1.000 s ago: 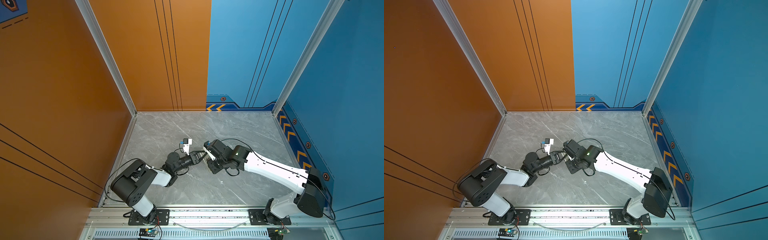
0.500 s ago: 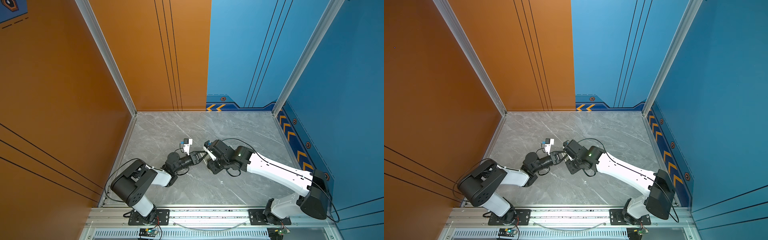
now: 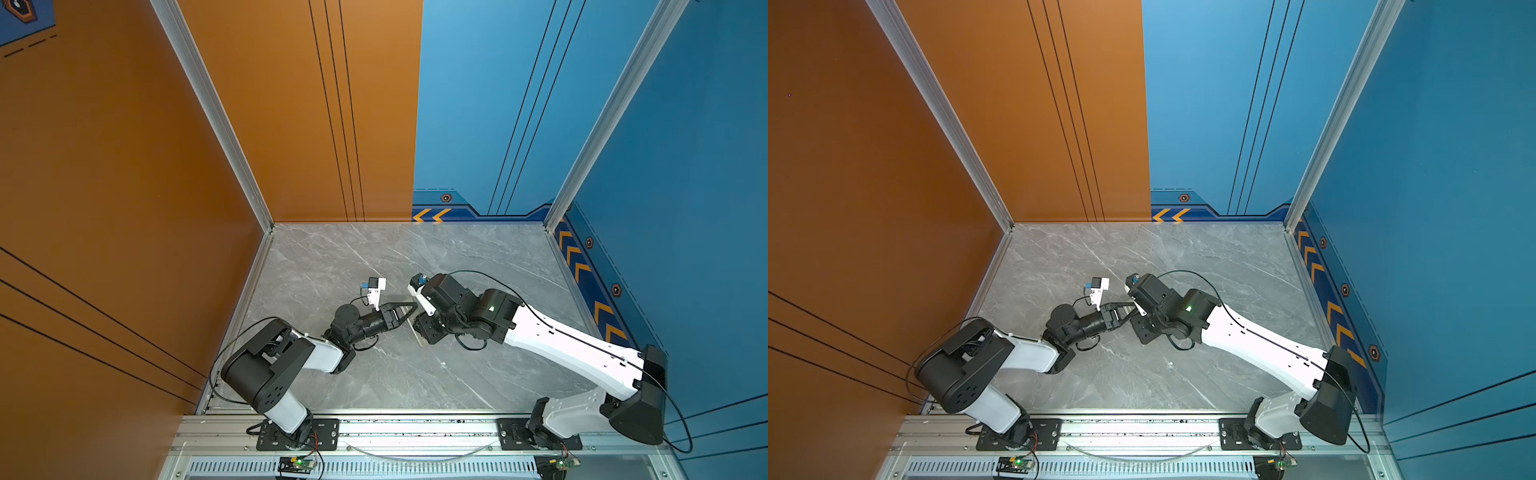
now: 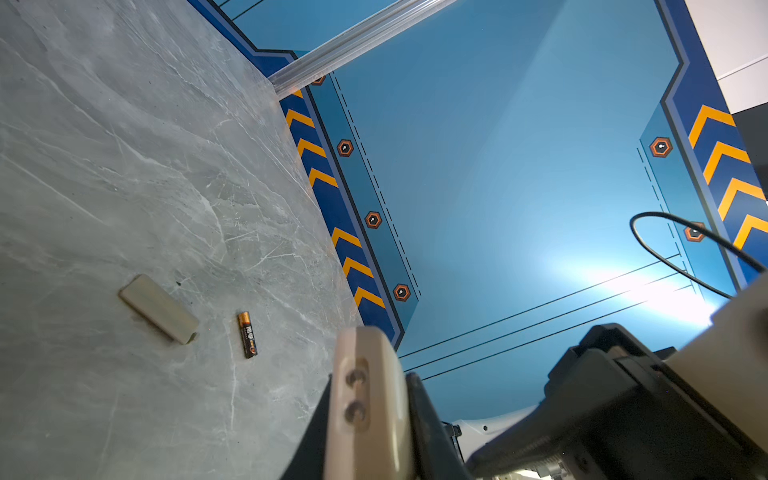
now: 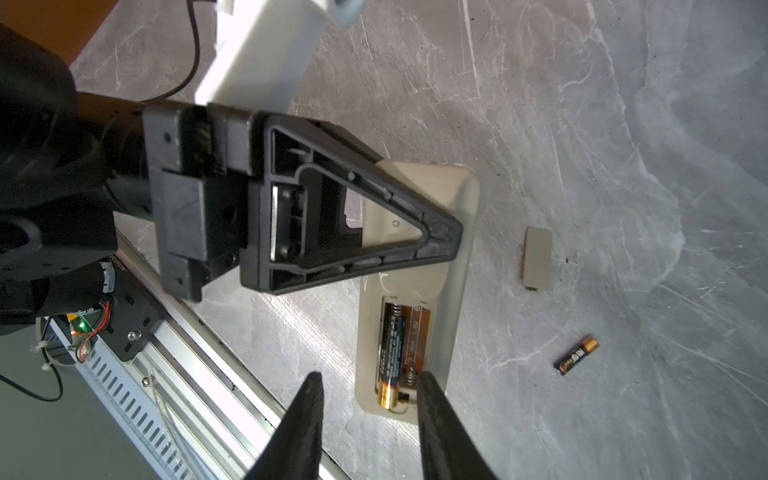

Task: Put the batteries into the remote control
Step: 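Raise the right gripper and reposition it over the seated battery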

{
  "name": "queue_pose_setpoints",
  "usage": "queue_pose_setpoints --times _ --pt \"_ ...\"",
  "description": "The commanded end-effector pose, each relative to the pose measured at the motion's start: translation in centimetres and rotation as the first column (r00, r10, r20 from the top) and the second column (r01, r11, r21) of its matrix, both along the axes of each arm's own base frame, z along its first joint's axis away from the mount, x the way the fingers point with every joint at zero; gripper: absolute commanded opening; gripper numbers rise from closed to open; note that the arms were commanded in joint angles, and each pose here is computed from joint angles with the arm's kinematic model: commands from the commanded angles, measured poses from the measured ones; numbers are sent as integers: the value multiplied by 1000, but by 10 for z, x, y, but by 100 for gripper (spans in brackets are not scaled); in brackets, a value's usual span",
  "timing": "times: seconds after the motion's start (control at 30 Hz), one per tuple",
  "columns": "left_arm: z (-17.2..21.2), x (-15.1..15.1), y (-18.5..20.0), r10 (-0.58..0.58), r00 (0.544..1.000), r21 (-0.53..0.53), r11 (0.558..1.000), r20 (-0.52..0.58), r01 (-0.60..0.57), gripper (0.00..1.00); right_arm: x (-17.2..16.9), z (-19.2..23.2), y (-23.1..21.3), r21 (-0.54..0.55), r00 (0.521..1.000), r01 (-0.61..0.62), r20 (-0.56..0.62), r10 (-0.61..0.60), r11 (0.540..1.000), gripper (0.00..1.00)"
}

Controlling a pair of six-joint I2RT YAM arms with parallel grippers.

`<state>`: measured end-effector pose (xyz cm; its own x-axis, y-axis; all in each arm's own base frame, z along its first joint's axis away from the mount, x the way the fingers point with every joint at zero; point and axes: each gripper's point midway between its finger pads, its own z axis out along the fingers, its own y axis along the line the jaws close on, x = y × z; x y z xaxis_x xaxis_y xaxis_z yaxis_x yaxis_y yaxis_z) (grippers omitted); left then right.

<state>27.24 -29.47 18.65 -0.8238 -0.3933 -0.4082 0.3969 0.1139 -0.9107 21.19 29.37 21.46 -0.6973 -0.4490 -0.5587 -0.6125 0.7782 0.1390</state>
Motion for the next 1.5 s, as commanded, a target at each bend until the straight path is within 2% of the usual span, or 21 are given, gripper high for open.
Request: queue_pose_setpoints --times 0.0,0.17,0.27,0.43,0.5,0.57,0.67,0.87,1.17,1.47 --pt "20 -3 -7 -44 998 -31 998 46 46 0 -1 16 -21 -45 998 -14 64 17 999 36" --pt "21 -6 -10 -67 997 -17 998 40 68 0 -5 32 -33 -80 979 -106 165 118 991 36" --pt "23 -9 -11 -84 996 -1 996 38 84 0 -11 42 -38 -101 950 -184 236 203 978 33" --pt "30 -13 -12 -113 993 8 994 36 113 0 -25 43 -41 -150 901 -301 281 332 942 31" --pt "32 -15 -13 -123 992 15 992 33 122 0 -35 45 -36 -145 871 -363 297 391 920 31" --pt "34 -18 -14 -139 990 18 990 30 139 0 -48 46 -30 -151 817 -440 342 464 885 32" --pt "38 -20 -15 -159 987 19 987 29 158 0 -57 50 -28 -182 756 -491 397 520 852 37" --pt "43 -26 -17 -198 980 18 980 26 197 0 -65 52 -31 -234 697 -550 399 595 801 42" --pt "52 -36 -19 -256 966 3 967 27 256 0 -67 38 -28 -347 636 -602 335 695 719 44" --pt "53 -42 -17 -275 961 16 961 17 275 0 -72 32 -17 -399 583 -647 289 759 649 35"
